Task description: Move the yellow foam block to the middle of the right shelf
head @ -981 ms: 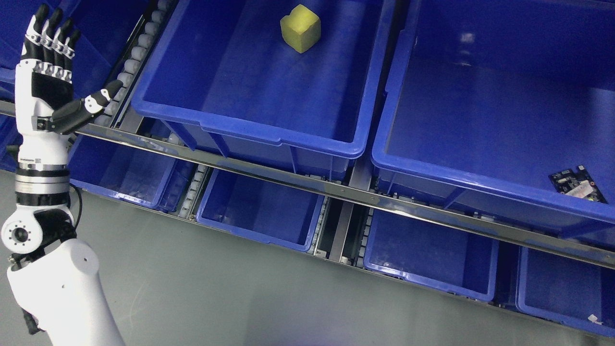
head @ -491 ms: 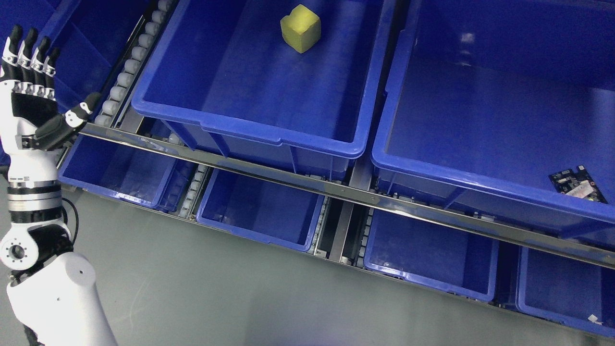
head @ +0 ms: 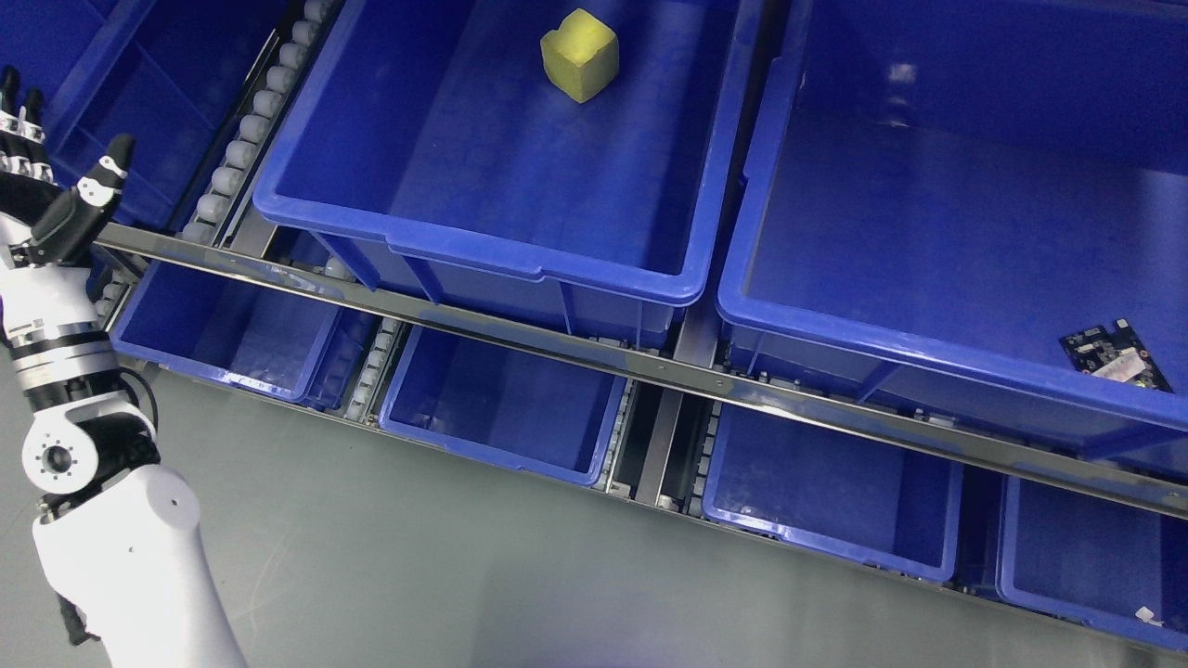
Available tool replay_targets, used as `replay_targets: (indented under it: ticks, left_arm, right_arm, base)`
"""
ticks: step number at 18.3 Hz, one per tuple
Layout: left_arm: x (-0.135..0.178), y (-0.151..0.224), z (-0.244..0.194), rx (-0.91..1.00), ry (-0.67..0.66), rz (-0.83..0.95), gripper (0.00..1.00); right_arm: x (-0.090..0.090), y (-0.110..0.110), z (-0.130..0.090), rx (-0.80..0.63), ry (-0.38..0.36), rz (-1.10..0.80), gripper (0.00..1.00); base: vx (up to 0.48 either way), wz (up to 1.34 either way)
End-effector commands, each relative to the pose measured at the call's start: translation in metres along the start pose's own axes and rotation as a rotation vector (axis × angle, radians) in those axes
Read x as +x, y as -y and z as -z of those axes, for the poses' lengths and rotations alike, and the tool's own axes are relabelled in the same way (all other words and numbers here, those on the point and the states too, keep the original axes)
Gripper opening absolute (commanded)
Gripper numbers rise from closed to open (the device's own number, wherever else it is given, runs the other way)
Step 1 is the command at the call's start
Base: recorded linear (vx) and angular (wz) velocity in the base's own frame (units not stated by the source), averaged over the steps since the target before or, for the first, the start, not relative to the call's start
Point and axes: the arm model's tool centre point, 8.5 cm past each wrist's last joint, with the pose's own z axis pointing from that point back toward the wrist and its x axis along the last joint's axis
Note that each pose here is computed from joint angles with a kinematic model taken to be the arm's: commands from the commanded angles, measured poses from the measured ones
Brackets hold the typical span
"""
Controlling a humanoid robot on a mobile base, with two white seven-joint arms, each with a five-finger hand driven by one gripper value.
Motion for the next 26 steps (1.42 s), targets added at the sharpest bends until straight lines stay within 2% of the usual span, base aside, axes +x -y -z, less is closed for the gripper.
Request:
replay_targets:
  ticks: [1, 5, 11, 15, 21, 26]
  left_arm:
    - [-0.012, 0.069, 0.006, -0.18, 0.032, -0.01, 1.0]
    - [-0.017, 0.095, -0.005, -0.256, 0.037, -0.026, 1.0]
    - [-0.016, 0.094, -0.008, -0.122, 0.036, -0.12, 1.0]
    - [0.004, 0.11, -0.03, -0.104, 0.061, -0.155, 1.0]
    - [0.019, 0.108, -0.045, -0.155, -0.044, -0.147, 1.0]
    - [0.019, 0.099, -0.05, -0.134, -0.055, -0.155, 1.0]
  right_arm:
    - [0.006, 0.011, 0.001, -0.017, 0.017, -0.004, 1.0]
    - [0.006, 0.011, 0.001, -0.017, 0.017, -0.004, 1.0]
    - [0.006, 0.011, 0.001, -0.017, 0.017, -0.004, 1.0]
    - [0.006, 0.011, 0.001, -0.017, 0.017, -0.004, 1.0]
    - [0.006, 0.011, 0.001, -0.017, 0.017, -0.004, 1.0]
    - [0.006, 0.011, 0.001, -0.017, 0.017, -0.004, 1.0]
  base:
    - [0.0, 0.0]
    - [0.001, 0.0]
    - [0.0, 0.0]
    - [0.0, 0.0]
    - [0.0, 0.0]
    - [0.0, 0.0]
